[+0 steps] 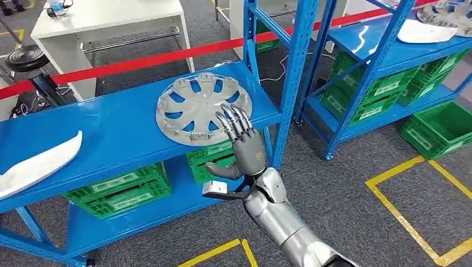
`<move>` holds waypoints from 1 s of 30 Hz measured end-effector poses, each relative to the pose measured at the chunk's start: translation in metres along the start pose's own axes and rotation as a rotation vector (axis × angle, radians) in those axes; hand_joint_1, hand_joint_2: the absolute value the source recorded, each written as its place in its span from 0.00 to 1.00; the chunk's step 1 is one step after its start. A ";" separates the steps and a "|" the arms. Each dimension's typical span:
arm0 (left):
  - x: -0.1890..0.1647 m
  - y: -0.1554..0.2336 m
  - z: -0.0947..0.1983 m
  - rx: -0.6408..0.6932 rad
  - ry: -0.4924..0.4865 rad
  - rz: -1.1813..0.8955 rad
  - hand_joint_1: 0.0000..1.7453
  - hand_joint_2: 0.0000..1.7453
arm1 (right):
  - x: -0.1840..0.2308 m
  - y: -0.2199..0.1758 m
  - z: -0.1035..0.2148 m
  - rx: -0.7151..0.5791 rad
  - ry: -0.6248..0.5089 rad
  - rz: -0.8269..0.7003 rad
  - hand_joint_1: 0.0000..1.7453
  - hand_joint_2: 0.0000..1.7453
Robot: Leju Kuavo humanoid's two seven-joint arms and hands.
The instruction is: Take the parts from the cabinet and place them on the table.
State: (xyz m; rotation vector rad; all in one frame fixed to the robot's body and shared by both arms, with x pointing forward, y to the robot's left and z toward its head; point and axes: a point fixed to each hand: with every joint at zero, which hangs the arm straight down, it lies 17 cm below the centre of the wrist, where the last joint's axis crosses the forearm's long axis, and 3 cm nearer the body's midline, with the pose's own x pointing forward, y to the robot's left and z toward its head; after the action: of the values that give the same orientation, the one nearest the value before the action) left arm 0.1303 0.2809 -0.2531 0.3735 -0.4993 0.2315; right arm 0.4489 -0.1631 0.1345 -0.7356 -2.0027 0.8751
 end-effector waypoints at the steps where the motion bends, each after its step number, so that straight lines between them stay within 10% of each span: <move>1: -0.001 0.000 0.000 0.000 0.001 0.000 0.00 0.00 | 0.000 0.000 0.000 -0.001 0.000 0.000 0.00 1.00; 30: -0.008 -0.005 0.003 -0.002 0.037 -0.043 0.00 0.00 | -0.038 0.046 0.001 0.151 0.096 -0.184 0.00 1.00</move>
State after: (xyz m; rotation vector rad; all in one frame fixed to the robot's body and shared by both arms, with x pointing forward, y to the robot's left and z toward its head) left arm 0.1242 0.2742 -0.2560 0.3770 -0.4550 0.1961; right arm 0.4751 -0.1644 0.0807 -0.4907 -1.8626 0.8550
